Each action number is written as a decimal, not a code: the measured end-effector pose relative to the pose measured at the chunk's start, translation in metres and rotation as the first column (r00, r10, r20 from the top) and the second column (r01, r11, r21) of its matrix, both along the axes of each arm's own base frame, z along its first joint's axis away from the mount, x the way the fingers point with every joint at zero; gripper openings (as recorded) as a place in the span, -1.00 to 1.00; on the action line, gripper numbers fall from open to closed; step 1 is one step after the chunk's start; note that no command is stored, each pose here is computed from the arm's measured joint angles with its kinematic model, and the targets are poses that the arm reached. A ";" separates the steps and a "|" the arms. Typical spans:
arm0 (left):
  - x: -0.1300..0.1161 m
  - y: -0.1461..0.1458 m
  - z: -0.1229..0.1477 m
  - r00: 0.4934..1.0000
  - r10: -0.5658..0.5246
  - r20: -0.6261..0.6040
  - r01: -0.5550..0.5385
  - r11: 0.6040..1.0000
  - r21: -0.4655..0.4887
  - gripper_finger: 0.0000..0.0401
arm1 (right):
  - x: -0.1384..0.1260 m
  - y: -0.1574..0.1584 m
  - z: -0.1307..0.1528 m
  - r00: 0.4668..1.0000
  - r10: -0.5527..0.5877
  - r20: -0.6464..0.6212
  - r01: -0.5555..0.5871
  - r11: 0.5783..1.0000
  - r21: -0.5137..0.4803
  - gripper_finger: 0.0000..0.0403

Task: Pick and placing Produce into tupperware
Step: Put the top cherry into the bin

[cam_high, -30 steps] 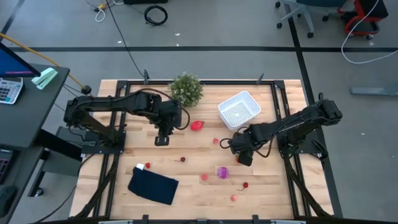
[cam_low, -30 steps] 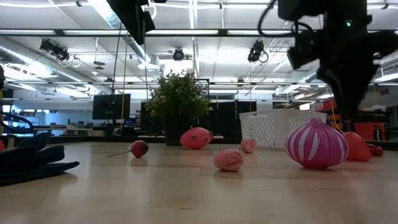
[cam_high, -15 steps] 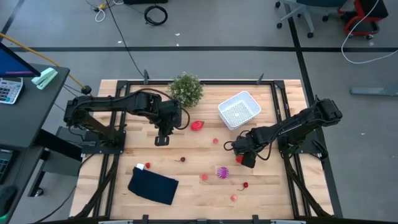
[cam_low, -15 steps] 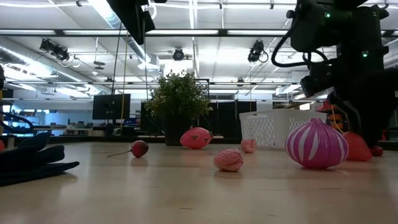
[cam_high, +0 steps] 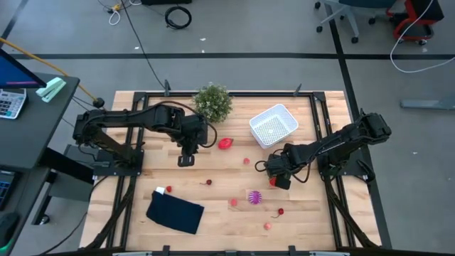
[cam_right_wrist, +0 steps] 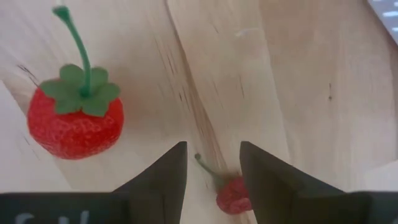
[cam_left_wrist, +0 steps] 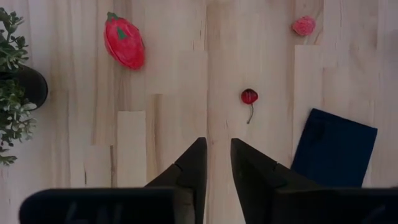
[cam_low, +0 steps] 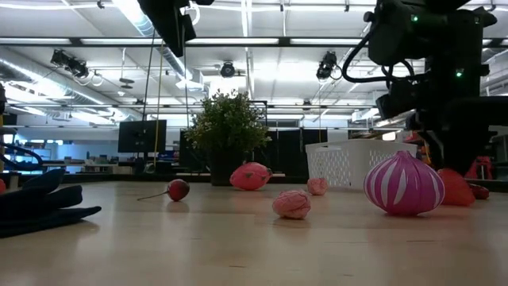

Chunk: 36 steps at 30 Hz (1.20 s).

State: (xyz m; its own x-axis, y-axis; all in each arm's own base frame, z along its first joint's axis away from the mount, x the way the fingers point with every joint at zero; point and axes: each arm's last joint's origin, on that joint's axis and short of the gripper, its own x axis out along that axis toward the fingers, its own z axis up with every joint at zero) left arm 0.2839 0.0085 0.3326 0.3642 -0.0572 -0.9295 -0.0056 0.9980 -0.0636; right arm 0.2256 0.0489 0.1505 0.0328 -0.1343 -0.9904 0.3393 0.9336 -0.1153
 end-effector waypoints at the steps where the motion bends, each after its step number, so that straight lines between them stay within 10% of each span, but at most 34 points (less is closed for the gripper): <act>1: 0.000 0.000 0.000 1.000 0.000 0.000 0.000 1.000 0.000 -0.62 | 0.000 0.000 0.000 1.000 0.000 -0.001 0.000 1.000 0.000 -0.23; 21: 0.000 -0.001 0.000 1.000 -0.004 0.000 0.004 1.000 0.001 -0.61 | 0.002 0.001 -0.014 0.998 -0.004 -0.070 0.004 1.000 0.004 -0.26; 31: 0.000 -0.001 0.000 1.000 -0.006 0.000 0.006 1.000 0.002 -0.64 | 0.004 -0.005 -0.015 0.997 -0.043 -0.065 0.043 0.999 0.007 -0.91; 36: 0.000 -0.001 0.000 1.000 -0.006 0.000 0.006 1.000 0.002 -0.63 | 0.005 -0.012 -0.015 0.995 -0.081 -0.054 0.079 0.997 -0.025 -0.93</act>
